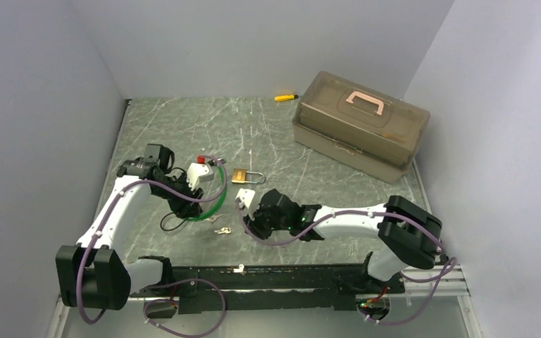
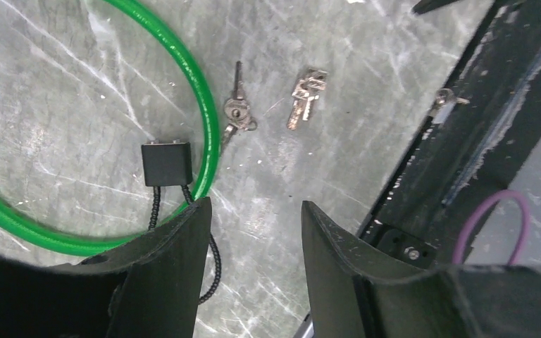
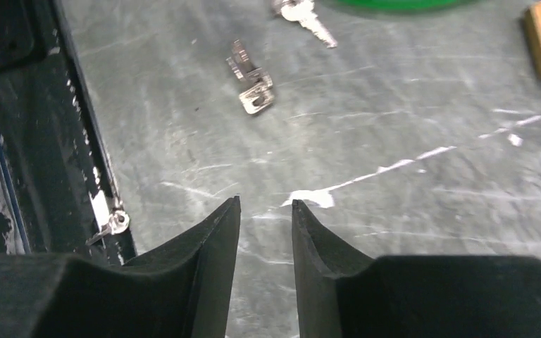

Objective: Unlock with the key
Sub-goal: Place the lock at the center of the board, then pick up the key from the center of the board.

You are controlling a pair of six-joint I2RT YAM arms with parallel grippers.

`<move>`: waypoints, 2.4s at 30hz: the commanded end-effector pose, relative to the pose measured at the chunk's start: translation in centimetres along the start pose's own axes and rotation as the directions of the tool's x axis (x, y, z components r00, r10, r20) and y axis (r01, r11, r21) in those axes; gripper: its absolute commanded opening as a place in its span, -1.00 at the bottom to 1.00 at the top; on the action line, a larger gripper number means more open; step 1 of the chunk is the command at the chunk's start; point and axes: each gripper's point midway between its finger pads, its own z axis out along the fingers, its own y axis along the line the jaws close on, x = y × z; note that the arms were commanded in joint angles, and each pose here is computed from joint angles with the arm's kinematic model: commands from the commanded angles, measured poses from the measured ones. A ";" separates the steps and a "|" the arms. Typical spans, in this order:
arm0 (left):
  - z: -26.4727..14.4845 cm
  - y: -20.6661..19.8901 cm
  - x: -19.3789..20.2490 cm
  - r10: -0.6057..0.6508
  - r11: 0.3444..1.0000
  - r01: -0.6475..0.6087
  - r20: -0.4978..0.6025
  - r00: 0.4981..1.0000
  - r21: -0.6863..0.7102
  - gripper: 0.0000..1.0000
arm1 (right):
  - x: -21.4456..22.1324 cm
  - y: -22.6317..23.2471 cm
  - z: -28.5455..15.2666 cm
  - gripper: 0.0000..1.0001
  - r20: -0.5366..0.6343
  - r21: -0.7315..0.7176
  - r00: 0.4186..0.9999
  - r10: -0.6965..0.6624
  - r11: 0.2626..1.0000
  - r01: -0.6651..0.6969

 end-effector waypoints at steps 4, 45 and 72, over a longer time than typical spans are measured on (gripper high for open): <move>3.1 6.6 1.5 -0.023 0.992 0.014 -0.076 0.997 -0.125 0.08 | -4.2 -1.8 -2.7 -0.24 0.189 -0.011 0.974 0.124 0.992 -0.124; -0.3 -0.4 0.7 -0.059 0.998 0.058 0.052 0.997 0.023 -0.43 | -3.3 -2.7 8.0 -0.10 0.020 0.113 0.999 0.030 0.993 -0.032; -2.6 -3.7 -4.8 0.094 0.984 -0.144 0.372 0.924 0.109 -0.09 | -10.4 -1.6 -0.7 -1.00 0.285 -0.053 0.950 0.129 0.992 -0.118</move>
